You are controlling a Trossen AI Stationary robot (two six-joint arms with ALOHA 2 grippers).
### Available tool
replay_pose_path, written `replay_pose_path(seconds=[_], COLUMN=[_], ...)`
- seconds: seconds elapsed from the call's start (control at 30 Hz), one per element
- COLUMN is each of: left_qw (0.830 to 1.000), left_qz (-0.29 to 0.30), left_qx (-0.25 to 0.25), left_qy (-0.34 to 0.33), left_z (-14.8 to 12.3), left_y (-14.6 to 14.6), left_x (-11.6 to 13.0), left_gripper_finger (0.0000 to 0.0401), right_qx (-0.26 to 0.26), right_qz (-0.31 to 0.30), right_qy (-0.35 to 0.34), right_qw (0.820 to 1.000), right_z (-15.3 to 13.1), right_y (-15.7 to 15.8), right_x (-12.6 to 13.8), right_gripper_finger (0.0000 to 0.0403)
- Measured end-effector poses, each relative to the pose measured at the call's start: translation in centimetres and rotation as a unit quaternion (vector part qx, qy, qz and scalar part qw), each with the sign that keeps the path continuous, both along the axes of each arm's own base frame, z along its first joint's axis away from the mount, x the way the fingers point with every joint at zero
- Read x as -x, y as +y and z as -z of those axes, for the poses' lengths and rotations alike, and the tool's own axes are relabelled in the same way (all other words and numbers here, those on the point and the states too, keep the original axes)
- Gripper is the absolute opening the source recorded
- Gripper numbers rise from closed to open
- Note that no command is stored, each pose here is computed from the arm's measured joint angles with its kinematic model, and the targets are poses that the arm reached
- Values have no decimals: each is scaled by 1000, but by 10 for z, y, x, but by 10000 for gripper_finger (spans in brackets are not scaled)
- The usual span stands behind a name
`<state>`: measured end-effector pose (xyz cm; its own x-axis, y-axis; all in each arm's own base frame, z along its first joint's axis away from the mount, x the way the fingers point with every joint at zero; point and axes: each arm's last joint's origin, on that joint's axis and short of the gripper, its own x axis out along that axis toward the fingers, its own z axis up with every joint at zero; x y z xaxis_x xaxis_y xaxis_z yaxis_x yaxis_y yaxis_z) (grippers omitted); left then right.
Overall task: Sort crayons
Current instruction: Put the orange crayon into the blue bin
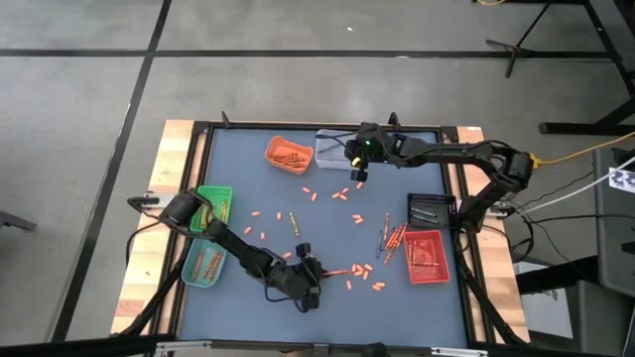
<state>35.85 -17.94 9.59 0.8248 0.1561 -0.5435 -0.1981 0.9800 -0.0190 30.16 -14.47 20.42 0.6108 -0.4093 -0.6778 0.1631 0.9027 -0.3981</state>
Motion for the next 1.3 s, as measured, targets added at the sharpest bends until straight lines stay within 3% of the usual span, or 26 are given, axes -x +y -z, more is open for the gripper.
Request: replay_pose_path(seconds=[0.2, 0.4, 0.57, 0.7, 0.9, 1.17, 1.3], left_qw=[999, 993, 974, 943, 875, 777, 753], left_qz=[-16, -57, -109, -150, -217, -320, -372], left_qx=[29, 71, 155, 241, 336, 350, 344], left_qy=[37, 80, 120, 173, 273, 414, 420], left_z=[-47, -98, -137, -159, -176, -175, -175], left_y=[-5, -2, 8, 14, 23, 27, 29], left_x=[26, 69, 113, 148, 188, 219, 226], left_gripper_finger=[6, 6, 6, 6, 6, 6, 6], right_qx=[-4, -13, -20, -21, -33, -41, -65], right_qz=[0, 0, 0, 0, -13, -22, -19], right_qy=[9, 28, 42, 44, 38, 34, 22], right_qw=[1000, 1000, 999, 999, 999, 998, 997], right_z=[1, 4, 6, 7, 7, 7, 7], right_y=[1, 2, 3, 3, 4, 4, 5], right_x=[1, 4, 6, 6, 6, 5, 5], right_gripper_finger=[140, 140, 140, 140, 140, 140, 140])
